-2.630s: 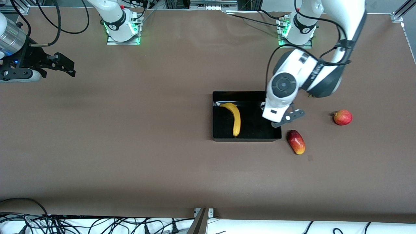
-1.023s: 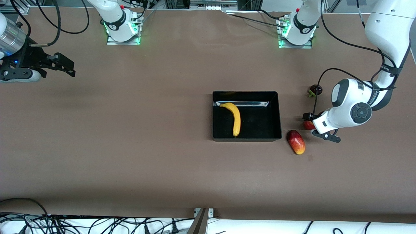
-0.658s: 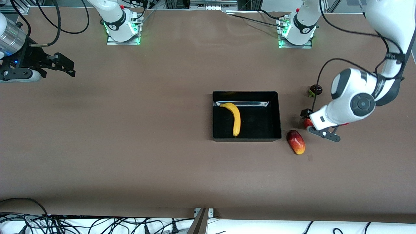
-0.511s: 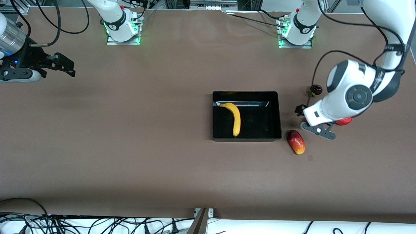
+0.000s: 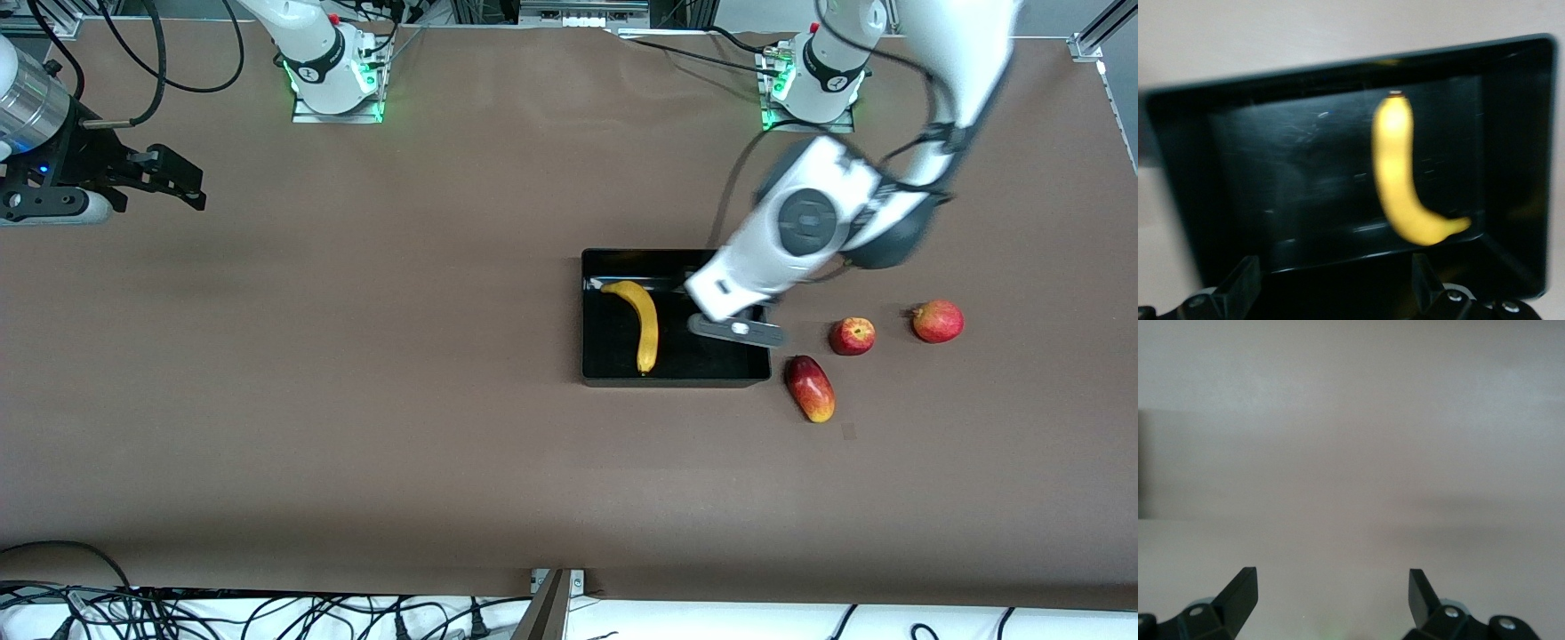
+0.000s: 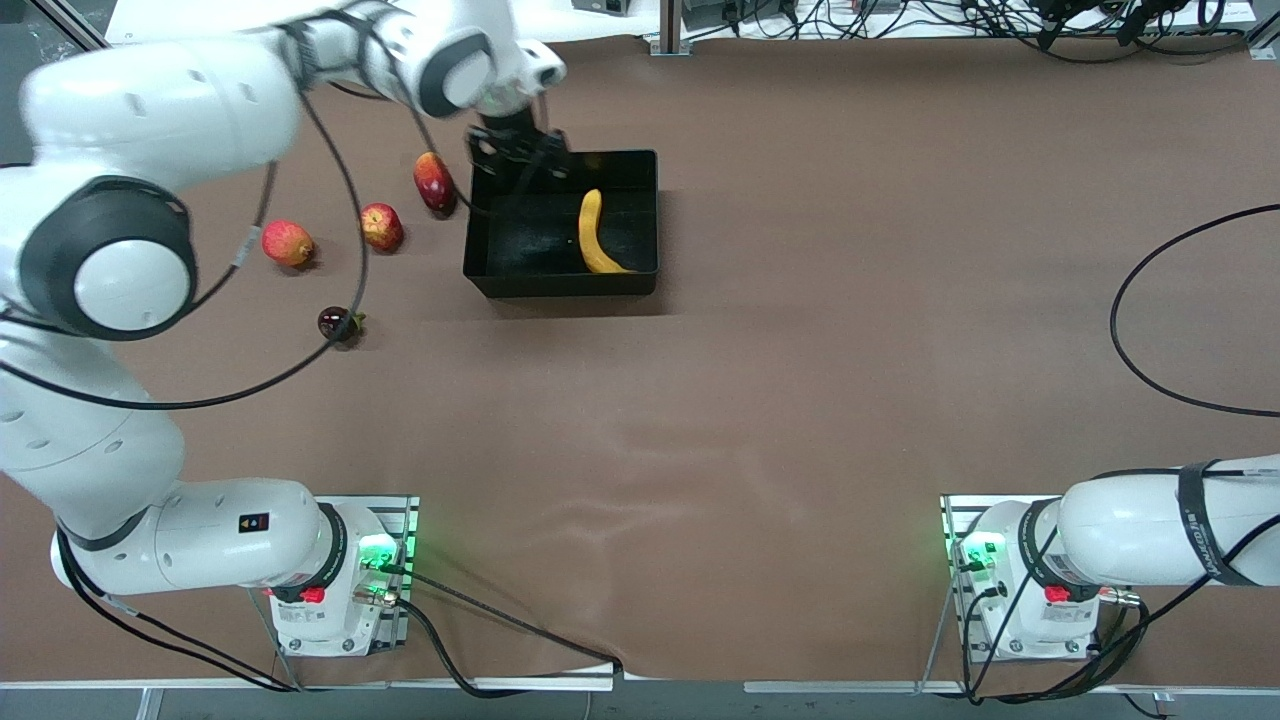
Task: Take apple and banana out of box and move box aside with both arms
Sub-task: 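Reach the left gripper back into the tray and grasp the banana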
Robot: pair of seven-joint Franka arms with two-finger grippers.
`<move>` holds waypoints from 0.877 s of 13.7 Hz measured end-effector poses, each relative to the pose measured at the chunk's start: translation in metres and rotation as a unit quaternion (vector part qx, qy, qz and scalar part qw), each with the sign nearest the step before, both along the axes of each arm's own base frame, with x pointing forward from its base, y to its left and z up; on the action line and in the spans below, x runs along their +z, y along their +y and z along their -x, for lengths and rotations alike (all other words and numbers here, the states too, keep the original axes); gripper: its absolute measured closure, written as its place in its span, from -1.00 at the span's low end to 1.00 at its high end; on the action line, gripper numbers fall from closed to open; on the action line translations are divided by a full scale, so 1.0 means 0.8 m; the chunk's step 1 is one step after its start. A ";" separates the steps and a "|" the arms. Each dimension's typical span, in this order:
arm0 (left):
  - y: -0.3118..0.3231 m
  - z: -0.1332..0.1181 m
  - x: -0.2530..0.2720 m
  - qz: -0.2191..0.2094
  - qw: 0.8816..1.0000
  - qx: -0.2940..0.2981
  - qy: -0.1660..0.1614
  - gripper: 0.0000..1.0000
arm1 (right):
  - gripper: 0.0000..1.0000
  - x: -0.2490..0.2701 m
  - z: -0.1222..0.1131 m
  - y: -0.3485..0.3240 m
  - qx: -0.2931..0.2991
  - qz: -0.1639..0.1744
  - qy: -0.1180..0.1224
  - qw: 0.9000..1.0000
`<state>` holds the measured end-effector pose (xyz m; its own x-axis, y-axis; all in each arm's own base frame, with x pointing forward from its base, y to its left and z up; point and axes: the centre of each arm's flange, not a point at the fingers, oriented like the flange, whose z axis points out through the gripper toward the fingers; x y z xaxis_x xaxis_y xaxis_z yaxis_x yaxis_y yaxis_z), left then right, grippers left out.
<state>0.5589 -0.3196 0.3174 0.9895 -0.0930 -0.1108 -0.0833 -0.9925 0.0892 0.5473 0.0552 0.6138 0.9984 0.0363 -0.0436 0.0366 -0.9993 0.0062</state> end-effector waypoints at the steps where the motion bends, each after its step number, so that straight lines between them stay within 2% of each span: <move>1: -0.023 0.008 -0.023 -0.001 1.000 0.014 -0.006 -1.00 | -1.00 0.000 0.000 0.000 0.000 0.000 0.000 1.000; 5: -0.053 0.022 -0.108 -0.026 0.998 0.055 -0.016 -1.00 | -1.00 0.000 0.000 -0.001 0.000 0.000 0.000 1.000; 10: -0.056 0.027 -0.169 -0.028 0.997 0.075 -0.016 -1.00 | -1.00 0.000 0.000 -0.001 0.000 0.000 0.000 1.000; 12: -0.056 0.026 -0.171 -0.029 0.997 0.077 -0.017 -0.63 | -1.00 0.000 0.000 -0.001 0.000 0.000 0.000 1.000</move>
